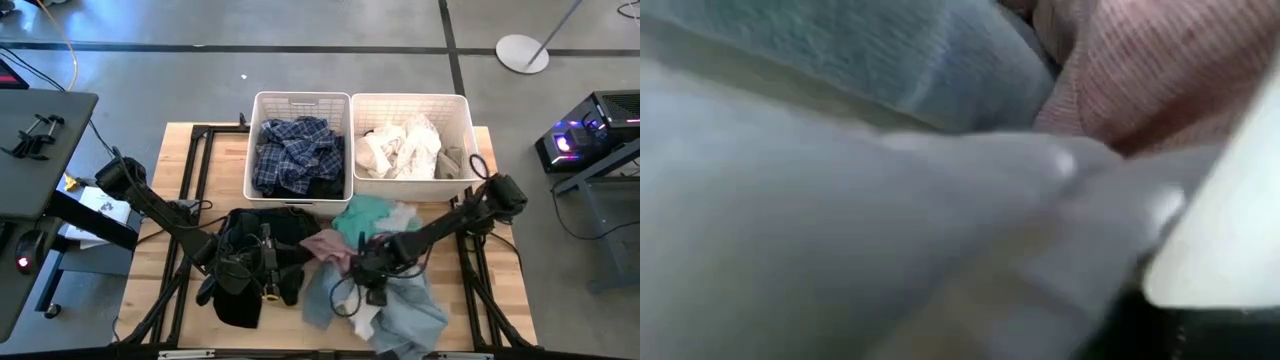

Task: Sort clothes
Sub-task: Put the white shirts into the right white bin

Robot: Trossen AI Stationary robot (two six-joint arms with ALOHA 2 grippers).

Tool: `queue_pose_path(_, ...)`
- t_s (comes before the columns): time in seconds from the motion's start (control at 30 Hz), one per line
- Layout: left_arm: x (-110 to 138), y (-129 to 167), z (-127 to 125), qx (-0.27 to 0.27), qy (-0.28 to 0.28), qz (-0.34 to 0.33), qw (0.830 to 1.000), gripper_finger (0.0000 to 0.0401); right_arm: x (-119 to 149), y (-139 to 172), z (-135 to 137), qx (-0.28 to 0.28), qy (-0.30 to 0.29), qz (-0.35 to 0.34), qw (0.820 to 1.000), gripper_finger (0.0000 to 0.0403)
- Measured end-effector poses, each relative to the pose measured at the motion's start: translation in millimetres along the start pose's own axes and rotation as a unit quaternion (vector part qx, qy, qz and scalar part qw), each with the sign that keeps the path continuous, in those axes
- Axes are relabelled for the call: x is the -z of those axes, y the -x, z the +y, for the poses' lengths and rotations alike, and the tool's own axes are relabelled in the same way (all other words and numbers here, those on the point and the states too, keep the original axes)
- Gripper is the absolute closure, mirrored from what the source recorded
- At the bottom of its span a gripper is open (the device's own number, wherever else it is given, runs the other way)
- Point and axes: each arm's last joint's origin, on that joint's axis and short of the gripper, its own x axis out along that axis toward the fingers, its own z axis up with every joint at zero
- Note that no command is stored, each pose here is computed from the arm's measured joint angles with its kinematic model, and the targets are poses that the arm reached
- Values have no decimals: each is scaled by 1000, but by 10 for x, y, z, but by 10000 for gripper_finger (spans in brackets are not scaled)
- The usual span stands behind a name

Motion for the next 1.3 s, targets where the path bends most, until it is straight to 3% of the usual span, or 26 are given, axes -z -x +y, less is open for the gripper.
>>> queue_pose_path(0.13, -2, 0, 0, 0, 1, -1, 1000, 229, 182, 350, -15, 65, -13, -9, 998, 343)
queue_pose_path(0.27, -7, 0, -2, 1, 3, -2, 1000, 229, 303, 719, -22, 103, -18, -61, 993, 344)
queue_pose_path(0.43, -43, 53, -25, 29, 5, -2, 1000, 229, 362, 1086, 86, 47, -4, -148, 988, 344)
queue_pose_path(0.63, -266, 181, -140, 60, 14, -28, 998, 229, 407, 1297, 262, -7, 35, -223, 974, 342)
queue_pose_path(0.8, -279, 211, -160, 64, 9, -27, 998, 229, 383, 1213, 398, -13, 89, -238, 967, 307)
queue_pose_path(0.97, -214, 213, -152, 59, 9, -2, 998, 229, 324, 946, 452, 10, 107, -209, 972, 222)
queue_pose_path(1.03, -196, 212, -147, 56, 12, 5, 998, 229, 296, 796, 461, 38, 105, -198, 974, 182)
queue_pose_path(1.13, -185, 211, -145, 55, 17, 10, 998, 229, 280, 532, 416, 125, 68, -186, 972, 137)
queue_pose_path(1.3, -181, 211, -144, 55, 18, 11, 998, 229, 269, 67, 305, 180, 31, -102, 978, 133)
